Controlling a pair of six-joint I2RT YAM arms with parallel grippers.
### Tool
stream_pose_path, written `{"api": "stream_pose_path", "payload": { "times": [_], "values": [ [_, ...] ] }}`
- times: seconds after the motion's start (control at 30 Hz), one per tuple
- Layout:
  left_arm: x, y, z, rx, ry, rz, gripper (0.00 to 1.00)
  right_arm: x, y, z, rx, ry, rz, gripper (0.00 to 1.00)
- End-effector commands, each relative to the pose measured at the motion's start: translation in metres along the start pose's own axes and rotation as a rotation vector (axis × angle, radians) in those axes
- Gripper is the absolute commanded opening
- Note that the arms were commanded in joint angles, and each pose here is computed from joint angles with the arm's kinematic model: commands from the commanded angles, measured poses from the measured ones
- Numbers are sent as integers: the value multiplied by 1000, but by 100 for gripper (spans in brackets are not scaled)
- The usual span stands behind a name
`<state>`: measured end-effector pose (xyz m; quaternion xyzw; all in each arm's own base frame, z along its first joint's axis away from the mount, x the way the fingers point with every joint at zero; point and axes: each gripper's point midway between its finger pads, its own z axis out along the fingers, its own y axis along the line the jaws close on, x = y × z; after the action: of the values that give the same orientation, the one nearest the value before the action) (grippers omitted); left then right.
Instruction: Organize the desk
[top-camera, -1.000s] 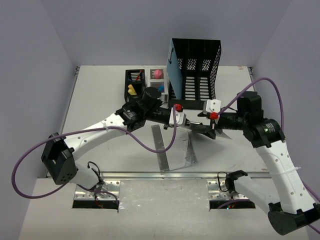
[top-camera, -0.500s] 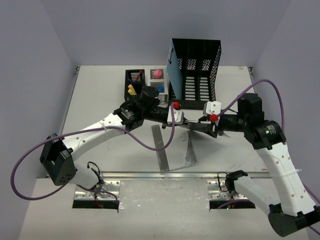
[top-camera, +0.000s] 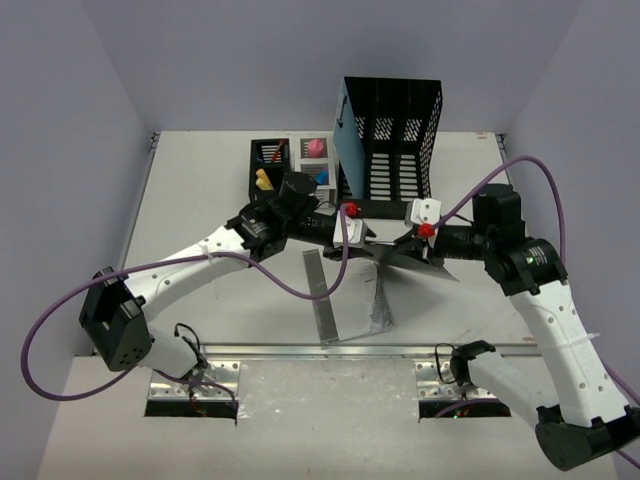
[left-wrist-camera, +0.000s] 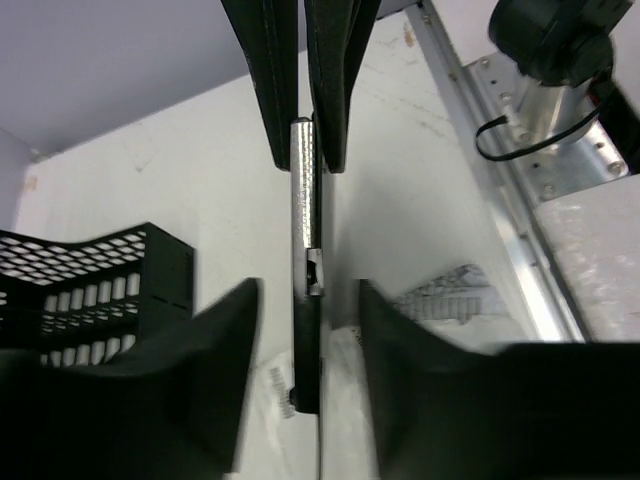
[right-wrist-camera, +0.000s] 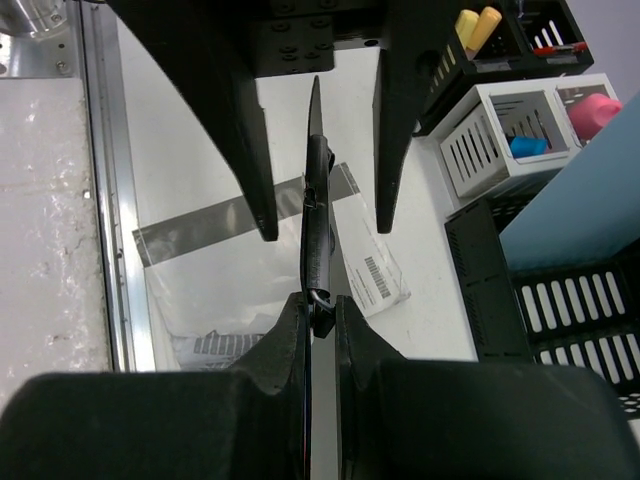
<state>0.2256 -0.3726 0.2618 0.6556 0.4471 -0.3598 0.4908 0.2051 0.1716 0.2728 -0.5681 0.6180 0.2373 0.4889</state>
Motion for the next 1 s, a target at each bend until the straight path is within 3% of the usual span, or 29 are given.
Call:
{"api": "stream_pose_path", "payload": {
  "times": [0.0, 0.03, 0.07, 0.1, 0.27, 0.37, 0.5, 0.57, 0.67, 0.77, 0.97],
  "values": [
    [-21, 7, -10, -37, -50, 58, 55, -14, 2, 0, -13, -61, 0, 1],
    [-22, 8, -12, -56, -47, 56, 67, -16, 2, -1, -11, -63, 0, 1],
    [-20, 8, -13, -68, -45, 42, 97, -18, 2, -1, -12, -65, 5, 1],
    [-19, 8, -14, -78, -41, 39, 100, -18, 2, -2, -10, -64, 12, 1],
    [-32, 31, -42, -290, -86, -8, 100, -36, -8, -10, 33, -83, 18, 1],
    [-59, 69, -86, -578, -172, -41, 100, -52, -17, -17, 81, -97, 41, 1],
    [-109, 118, -180, -1057, -289, -104, 100, -79, -37, -26, 157, -149, 50, 1],
    [-120, 131, -218, -1244, -339, -197, 100, -95, -48, -32, 201, -182, 69, 1],
    [-143, 133, -254, -1361, -386, -260, 100, -111, -64, -35, 250, -214, 121, 1],
    [-153, 122, -273, -1382, -398, -236, 100, -132, -87, -42, 346, -291, 155, 1],
    [-151, 109, -320, -1524, -385, -206, 100, -157, -107, -58, 455, -403, 232, 1]
  ]
}}
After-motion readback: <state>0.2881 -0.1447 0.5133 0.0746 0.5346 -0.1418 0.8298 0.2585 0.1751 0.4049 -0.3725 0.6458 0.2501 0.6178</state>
